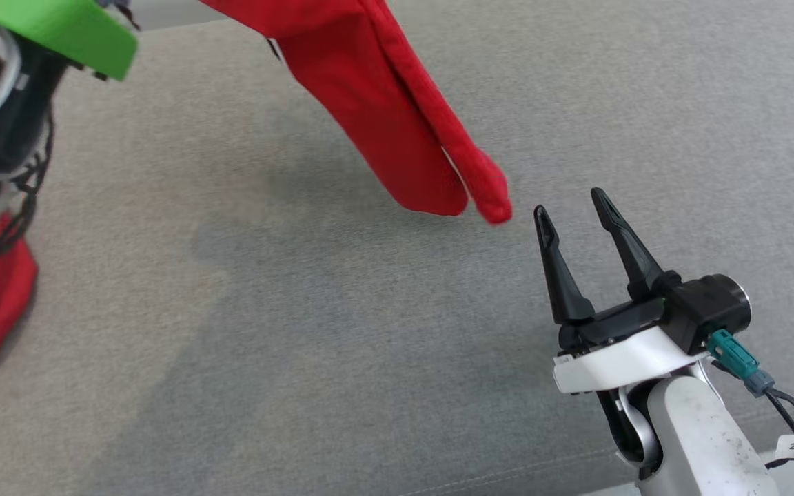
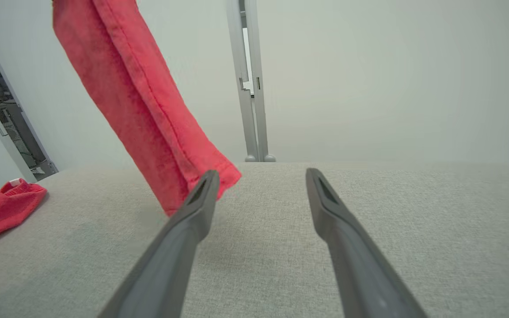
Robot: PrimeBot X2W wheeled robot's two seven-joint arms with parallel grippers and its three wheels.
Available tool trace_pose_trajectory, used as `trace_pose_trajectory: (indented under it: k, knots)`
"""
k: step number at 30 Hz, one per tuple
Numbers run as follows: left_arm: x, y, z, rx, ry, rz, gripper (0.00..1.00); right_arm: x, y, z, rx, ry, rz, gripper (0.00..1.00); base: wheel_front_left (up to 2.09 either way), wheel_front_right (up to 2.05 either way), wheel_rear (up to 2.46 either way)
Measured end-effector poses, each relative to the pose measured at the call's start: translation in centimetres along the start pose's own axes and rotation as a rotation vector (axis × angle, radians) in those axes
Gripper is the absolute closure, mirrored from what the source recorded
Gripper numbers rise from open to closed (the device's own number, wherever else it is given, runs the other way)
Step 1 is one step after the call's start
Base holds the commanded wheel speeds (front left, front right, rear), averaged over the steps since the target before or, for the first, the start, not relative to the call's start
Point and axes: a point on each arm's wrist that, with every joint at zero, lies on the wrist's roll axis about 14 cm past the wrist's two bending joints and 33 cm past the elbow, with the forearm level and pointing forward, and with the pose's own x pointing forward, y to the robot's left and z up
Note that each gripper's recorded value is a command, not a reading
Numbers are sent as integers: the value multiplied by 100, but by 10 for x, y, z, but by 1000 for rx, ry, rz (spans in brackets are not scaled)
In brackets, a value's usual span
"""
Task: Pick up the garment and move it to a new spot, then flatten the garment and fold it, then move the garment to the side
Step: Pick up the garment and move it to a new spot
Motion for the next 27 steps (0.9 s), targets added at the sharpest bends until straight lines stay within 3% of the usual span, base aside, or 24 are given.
trace_pose_trajectory:
  k: [5, 8, 14, 18, 19, 20, 21, 27]
  knots:
    - [28, -54, -43, -66, 43, -126, 100, -10, -30, 10, -16, -16, -88, 0, 0, 0, 0]
    - [28, -79, -94, -133, 112, -160, 100, -12, -44, 8, -21, -10, -129, 0, 0, 0, 0]
    - [-8, -127, -218, -213, 302, -203, 100, -12, -65, -8, -32, 32, -183, 0, 0, 0, 0]
    - [-32, -159, -267, -283, 368, -230, 100, -12, -74, -19, -40, 62, -202, 0, 0, 0, 0]
    - [-38, -167, -277, -307, 388, -232, 76, -12, -76, -22, -41, 70, -207, 0, 0, 0, 0]
    - [-42, -174, -285, -330, 404, -231, 5, -13, -78, -25, -45, 77, -212, 0, 0, 0, 0]
    - [-45, -180, -288, -347, 412, -230, 0, -13, -79, -26, -51, 82, -213, 0, 0, 0, 0]
    - [-34, -180, -256, -412, 299, -156, 0, -10, -71, -28, -60, 88, -189, 0, 0, 0, 0]
